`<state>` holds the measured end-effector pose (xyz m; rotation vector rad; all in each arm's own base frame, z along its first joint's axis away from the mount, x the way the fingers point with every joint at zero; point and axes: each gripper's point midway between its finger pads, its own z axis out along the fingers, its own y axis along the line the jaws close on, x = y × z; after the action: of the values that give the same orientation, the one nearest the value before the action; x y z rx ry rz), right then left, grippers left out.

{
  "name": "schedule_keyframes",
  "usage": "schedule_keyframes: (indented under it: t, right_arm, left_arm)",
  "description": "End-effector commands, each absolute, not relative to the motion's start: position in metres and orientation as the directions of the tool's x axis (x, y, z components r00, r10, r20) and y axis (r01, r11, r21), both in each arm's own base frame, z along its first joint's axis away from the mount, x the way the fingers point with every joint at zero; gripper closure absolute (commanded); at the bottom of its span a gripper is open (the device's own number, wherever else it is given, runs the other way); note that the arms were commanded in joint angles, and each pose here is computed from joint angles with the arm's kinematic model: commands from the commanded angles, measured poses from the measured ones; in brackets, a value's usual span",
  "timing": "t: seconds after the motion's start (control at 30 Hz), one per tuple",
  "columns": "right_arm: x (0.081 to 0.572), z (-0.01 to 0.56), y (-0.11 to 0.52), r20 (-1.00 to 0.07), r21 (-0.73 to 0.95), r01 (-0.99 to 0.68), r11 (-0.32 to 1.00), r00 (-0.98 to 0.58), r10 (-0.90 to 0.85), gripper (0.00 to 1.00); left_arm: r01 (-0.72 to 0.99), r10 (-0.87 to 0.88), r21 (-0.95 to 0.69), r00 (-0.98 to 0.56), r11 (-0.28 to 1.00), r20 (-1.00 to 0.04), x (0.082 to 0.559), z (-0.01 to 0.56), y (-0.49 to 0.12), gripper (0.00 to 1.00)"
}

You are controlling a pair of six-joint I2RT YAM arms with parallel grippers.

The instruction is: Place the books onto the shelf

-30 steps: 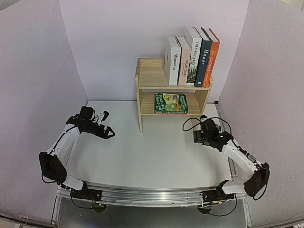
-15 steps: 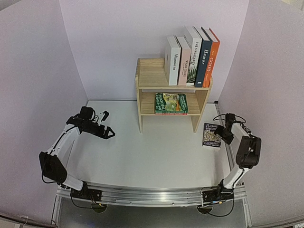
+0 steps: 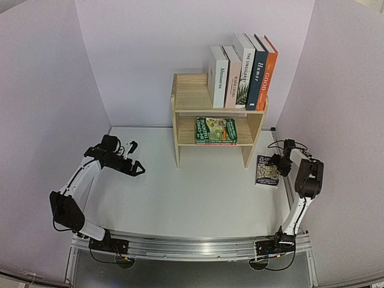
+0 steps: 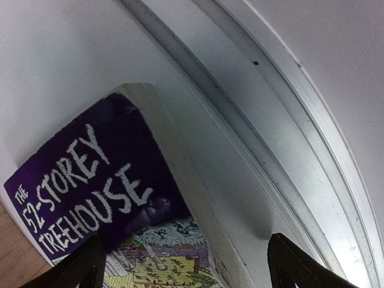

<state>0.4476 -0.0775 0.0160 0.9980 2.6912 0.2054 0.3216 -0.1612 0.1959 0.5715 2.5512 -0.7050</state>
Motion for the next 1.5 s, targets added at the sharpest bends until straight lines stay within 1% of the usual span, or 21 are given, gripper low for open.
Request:
schedule_keyframes:
  t: [0.0,0.07,0.1,0.13,0.17,0.2,0.3,0.47,0.67,0.8,0.83,0.93,1.03,1.13,1.27,1.37,1.47]
  right_arm:
    - [0.412,-0.035,-0.050,0.007,0.221,0.639,0.737,-0.756,0.654,0.35]
    - [0.398,-0.042,-0.050,0.022,0.197,0.650,0.734,-0.752,0.659,0.61]
    - [0.390,-0.045,-0.050,0.029,0.185,0.652,0.735,-0.752,0.659,0.77]
    - [0.386,-0.046,-0.050,0.027,0.180,0.652,0.737,-0.752,0.659,0.91]
    - [0.386,-0.043,-0.050,0.017,0.187,0.651,0.736,-0.751,0.660,0.98]
    - [0.385,-0.040,-0.048,0.012,0.199,0.650,0.734,-0.750,0.661,1.00]
    - [0.384,-0.027,-0.048,-0.016,0.218,0.641,0.736,-0.752,0.659,1.00]
    - [0.372,0.022,-0.043,-0.099,0.242,0.647,0.723,-0.725,0.681,1.00]
    - [0.312,0.049,0.014,-0.073,0.151,0.572,0.806,-0.807,0.586,1.00]
    - [0.285,0.070,0.061,-0.110,0.188,0.503,0.844,-0.843,0.527,1.00]
    - [0.281,0.079,0.074,-0.144,0.200,0.463,0.864,-0.858,0.493,1.00]
    - [0.271,0.101,0.114,-0.189,0.267,0.354,0.896,-0.893,0.409,1.00]
    - [0.261,0.125,0.177,-0.242,0.362,0.170,0.917,-0.932,0.268,1.00]
    - [0.253,0.152,0.229,-0.311,0.406,0.010,0.914,-0.939,0.149,1.00]
    - [0.256,0.185,0.286,-0.423,0.454,-0.170,0.875,-0.905,0.044,1.00]
    - [0.250,0.201,0.331,-0.485,0.432,-0.338,0.836,-0.869,-0.100,1.00]
    - [0.243,0.218,0.374,-0.547,0.422,-0.494,0.760,-0.808,-0.221,1.00]
  left_arm:
    - [0.496,0.262,-0.358,-0.804,0.791,-0.534,0.332,0.211,-0.162,0.01]
    - [0.498,0.262,-0.358,-0.802,0.790,-0.537,0.333,0.212,-0.162,0.01]
    - [0.499,0.262,-0.358,-0.801,0.790,-0.538,0.334,0.212,-0.162,0.01]
    - [0.500,0.262,-0.357,-0.800,0.789,-0.539,0.335,0.213,-0.162,0.01]
    - [0.501,0.263,-0.355,-0.798,0.789,-0.542,0.335,0.213,-0.163,0.01]
    - [0.504,0.265,-0.353,-0.796,0.788,-0.544,0.335,0.214,-0.163,0.01]
    - [0.509,0.268,-0.350,-0.791,0.786,-0.550,0.335,0.215,-0.163,0.01]
    - [0.516,0.272,-0.343,-0.784,0.785,-0.558,0.334,0.217,-0.162,0.01]
    - [0.533,0.282,-0.343,-0.774,0.774,-0.567,0.337,0.218,-0.165,0.01]
    - [0.543,0.287,-0.365,-0.777,0.756,-0.561,0.338,0.217,-0.169,0.01]
    - [0.545,0.288,-0.372,-0.778,0.751,-0.559,0.338,0.217,-0.170,0.01]
    - [0.537,0.284,-0.392,-0.791,0.747,-0.542,0.339,0.214,-0.174,0.03]
    - [0.524,0.282,-0.417,-0.810,0.743,-0.514,0.338,0.206,-0.176,0.04]
    - [0.548,0.307,-0.438,-0.806,0.713,-0.506,0.329,0.202,-0.187,0.03]
    - [0.619,0.375,-0.485,-0.774,0.618,-0.509,0.304,0.198,-0.212,0.00]
    - [0.651,0.421,-0.542,-0.758,0.532,-0.498,0.284,0.196,-0.229,0.00]
    - [0.689,0.467,-0.588,-0.722,0.423,-0.510,0.263,0.199,-0.244,0.00]
